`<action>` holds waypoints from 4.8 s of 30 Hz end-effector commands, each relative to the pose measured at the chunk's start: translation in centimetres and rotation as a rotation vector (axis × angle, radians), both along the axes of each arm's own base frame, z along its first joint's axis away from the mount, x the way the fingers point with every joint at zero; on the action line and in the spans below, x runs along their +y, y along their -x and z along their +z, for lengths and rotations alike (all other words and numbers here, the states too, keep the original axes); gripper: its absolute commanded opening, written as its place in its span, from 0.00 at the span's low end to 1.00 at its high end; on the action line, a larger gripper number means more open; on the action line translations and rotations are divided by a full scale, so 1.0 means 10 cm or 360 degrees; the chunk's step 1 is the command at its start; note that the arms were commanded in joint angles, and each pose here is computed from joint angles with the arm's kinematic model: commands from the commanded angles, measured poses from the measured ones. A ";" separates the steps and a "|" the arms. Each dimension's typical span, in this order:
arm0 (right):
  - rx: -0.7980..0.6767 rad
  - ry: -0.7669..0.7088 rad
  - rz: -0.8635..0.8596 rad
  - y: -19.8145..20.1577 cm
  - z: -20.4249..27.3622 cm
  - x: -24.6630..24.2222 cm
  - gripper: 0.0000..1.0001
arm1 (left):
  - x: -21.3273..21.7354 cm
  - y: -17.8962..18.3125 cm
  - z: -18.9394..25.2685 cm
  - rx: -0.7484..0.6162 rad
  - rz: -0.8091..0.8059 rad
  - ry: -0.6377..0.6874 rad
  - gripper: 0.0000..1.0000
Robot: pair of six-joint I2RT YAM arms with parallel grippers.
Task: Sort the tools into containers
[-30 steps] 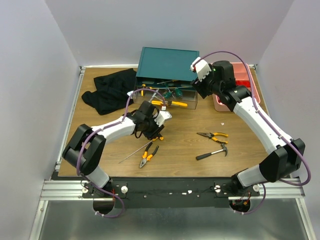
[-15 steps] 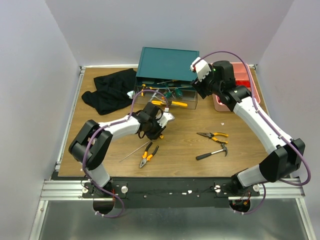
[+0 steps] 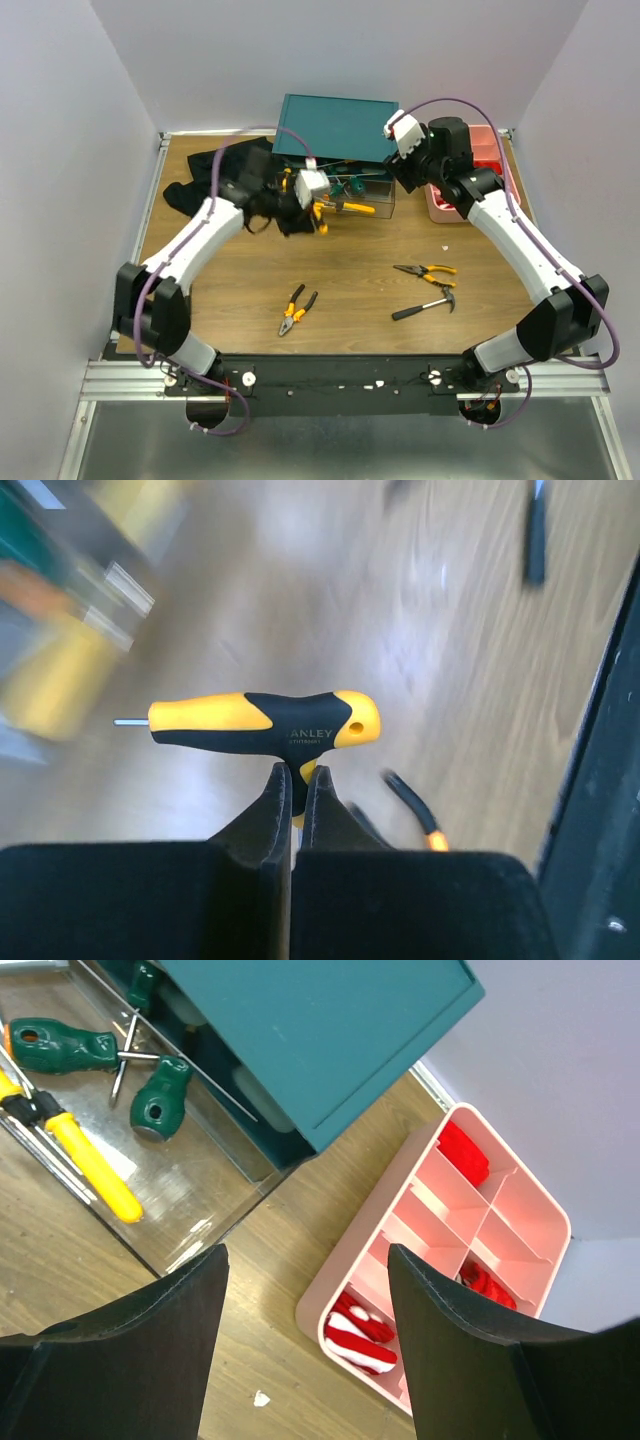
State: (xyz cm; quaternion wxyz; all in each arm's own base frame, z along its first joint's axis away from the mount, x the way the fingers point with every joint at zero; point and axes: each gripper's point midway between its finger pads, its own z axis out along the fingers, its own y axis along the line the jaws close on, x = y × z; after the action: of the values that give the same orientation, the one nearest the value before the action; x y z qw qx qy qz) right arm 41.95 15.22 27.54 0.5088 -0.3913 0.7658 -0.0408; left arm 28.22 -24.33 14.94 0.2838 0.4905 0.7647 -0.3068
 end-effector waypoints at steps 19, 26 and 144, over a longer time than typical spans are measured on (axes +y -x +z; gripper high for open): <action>-0.0097 0.0040 -0.0126 -0.16 0.13 -0.29 0.73 | -0.85 -1.53 2.13 -0.0856 -0.0346 0.0555 0.00; -0.0108 0.0044 -0.0220 -0.17 0.13 -0.50 0.73 | -0.92 -1.33 1.57 -0.0746 -0.0533 0.0324 0.00; 0.0155 0.0276 0.0774 -1.05 -2.02 1.67 0.75 | 1.34 -0.92 0.44 0.0109 0.1437 0.0654 0.45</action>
State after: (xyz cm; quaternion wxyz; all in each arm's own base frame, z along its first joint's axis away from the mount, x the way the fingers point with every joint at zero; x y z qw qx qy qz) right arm 50.06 31.52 8.53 0.4238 -0.6100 0.6663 0.0658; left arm 37.88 -10.64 18.69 0.4472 0.0195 0.8412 -0.3033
